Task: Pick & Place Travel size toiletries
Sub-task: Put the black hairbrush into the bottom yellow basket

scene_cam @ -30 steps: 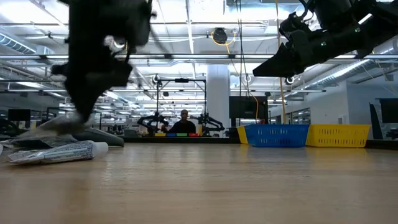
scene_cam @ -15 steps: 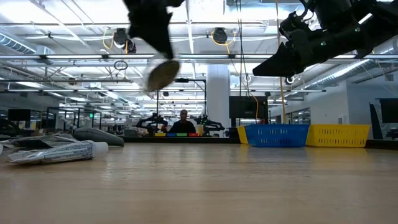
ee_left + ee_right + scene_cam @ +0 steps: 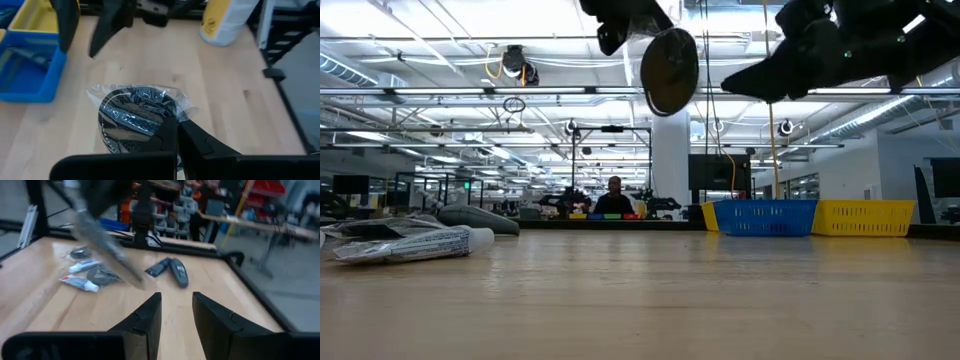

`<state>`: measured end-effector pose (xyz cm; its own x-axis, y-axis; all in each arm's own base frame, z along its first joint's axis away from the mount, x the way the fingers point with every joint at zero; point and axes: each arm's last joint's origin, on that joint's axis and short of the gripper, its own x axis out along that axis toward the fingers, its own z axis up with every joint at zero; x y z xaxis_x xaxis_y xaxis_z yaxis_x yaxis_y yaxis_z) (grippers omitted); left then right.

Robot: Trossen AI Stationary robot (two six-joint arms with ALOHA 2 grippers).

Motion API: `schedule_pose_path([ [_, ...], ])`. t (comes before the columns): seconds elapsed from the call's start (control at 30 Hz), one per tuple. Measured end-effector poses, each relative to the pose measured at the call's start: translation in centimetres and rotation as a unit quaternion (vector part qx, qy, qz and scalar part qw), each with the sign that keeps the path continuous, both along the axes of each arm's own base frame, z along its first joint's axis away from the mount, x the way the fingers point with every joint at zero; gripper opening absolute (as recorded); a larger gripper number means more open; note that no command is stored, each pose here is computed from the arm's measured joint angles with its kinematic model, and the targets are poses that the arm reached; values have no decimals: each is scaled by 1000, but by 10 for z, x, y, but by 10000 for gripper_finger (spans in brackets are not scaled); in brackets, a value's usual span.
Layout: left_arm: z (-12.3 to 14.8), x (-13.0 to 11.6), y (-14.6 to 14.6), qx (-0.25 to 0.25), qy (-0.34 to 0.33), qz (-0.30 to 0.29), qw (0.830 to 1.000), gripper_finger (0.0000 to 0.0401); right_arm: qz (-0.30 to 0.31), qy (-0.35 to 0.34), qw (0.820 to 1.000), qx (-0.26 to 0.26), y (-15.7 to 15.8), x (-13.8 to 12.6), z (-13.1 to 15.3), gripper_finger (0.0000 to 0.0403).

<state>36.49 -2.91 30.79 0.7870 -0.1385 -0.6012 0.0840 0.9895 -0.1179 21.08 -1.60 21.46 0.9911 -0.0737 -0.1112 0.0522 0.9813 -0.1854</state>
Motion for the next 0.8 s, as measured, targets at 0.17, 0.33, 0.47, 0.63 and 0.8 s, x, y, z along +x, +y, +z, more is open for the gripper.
schedule_pose_path([
  [0.17,1,1,12,-28,-7,-32,999,0,42,-21,997,-65,15,1,5,105],
  [0.33,5,3,20,-57,-25,-68,996,0,46,-49,994,-87,24,1,10,105],
  [0.47,8,4,22,-62,-45,-92,993,0,42,-48,994,-88,25,1,10,106],
  [0.63,10,5,23,-62,-58,-105,991,0,43,-49,995,-76,26,1,10,131],
  [0.8,11,6,23,-55,-71,-111,990,0,43,-54,995,-72,26,1,11,172],
])
